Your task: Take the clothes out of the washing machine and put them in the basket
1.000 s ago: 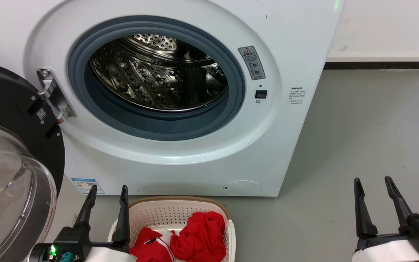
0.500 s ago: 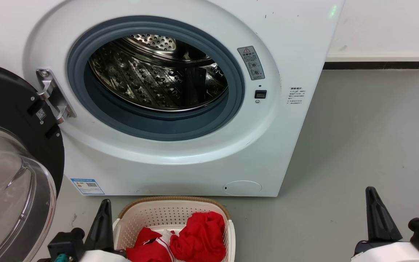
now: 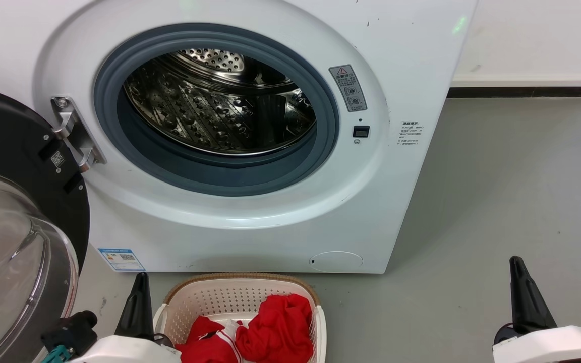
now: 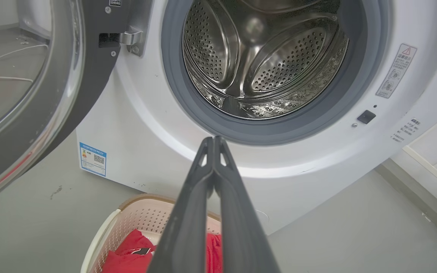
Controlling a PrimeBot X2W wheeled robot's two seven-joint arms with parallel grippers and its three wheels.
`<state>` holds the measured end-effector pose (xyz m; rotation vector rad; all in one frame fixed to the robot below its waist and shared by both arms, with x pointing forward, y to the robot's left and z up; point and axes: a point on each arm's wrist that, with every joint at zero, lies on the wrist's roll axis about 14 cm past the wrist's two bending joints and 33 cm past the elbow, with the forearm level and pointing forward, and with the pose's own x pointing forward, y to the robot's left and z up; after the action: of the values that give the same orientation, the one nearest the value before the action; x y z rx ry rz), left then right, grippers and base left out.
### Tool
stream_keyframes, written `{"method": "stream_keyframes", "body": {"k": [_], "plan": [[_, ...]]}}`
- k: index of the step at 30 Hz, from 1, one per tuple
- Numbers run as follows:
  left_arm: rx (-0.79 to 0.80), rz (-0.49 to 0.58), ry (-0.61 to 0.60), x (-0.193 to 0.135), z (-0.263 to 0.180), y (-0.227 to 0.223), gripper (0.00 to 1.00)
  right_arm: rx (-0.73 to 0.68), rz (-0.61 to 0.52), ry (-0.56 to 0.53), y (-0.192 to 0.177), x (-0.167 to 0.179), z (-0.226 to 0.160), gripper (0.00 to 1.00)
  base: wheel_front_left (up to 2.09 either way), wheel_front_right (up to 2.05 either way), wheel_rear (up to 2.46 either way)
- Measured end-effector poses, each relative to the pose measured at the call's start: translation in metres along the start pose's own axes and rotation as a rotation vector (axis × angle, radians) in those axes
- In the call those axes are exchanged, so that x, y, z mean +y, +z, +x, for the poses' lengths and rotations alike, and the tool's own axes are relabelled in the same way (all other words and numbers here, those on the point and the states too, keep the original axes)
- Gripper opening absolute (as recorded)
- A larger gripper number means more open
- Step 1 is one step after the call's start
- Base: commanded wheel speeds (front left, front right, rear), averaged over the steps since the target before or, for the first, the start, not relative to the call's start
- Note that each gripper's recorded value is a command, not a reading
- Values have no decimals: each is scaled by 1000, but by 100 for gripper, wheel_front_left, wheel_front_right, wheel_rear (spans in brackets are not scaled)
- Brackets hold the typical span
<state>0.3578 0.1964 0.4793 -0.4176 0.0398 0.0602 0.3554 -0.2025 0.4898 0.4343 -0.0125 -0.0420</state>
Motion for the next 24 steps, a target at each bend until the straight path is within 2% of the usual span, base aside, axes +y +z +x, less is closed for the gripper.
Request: {"method": "stream_keyframes", "body": {"k": [24], "plan": [[27, -370, 28, 4, 9, 1, 0, 21, 364, -38, -1, -4, 9, 0, 0, 0, 0]]}}
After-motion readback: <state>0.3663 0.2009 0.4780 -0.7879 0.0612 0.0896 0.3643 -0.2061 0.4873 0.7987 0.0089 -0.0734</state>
